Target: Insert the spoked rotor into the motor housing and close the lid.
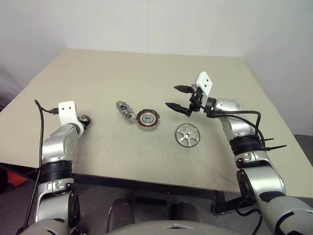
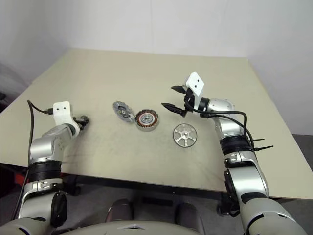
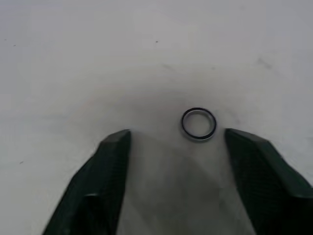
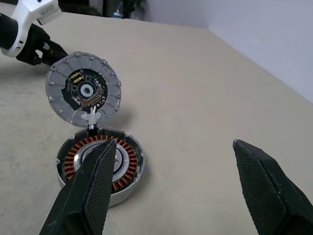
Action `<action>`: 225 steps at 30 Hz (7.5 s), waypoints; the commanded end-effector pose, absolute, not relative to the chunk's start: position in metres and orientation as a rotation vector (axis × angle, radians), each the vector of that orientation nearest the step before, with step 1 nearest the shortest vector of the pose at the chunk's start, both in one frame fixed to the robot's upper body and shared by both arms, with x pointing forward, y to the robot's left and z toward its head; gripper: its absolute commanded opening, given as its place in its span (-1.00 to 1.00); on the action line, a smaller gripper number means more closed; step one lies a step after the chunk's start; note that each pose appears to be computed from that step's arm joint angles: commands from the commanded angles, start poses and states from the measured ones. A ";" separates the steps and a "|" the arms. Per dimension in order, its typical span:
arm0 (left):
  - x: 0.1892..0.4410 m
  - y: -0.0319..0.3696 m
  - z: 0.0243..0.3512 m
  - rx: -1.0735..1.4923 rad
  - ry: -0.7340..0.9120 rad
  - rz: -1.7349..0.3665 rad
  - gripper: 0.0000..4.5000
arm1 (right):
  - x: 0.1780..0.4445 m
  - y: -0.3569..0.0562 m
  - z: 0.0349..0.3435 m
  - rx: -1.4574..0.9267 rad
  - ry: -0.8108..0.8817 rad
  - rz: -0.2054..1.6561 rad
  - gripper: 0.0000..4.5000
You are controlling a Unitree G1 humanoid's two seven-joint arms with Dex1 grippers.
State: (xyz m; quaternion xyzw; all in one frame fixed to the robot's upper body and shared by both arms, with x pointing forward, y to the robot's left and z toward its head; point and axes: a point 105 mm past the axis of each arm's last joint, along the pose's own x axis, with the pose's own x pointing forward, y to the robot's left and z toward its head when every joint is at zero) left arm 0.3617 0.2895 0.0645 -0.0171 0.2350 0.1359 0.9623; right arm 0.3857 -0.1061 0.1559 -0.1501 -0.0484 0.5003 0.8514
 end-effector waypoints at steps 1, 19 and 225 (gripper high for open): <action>0.364 0.292 0.071 -0.011 0.462 0.279 0.47 | 0.385 -0.104 0.178 -0.323 -0.187 1.052 0.92; 0.372 0.301 0.067 0.063 0.461 0.268 0.47 | 0.385 -0.102 0.178 -0.319 -0.188 1.057 0.92; 0.371 0.053 0.161 0.280 0.464 -1.027 -0.14 | 0.394 -0.105 0.184 -0.363 -0.199 1.047 0.92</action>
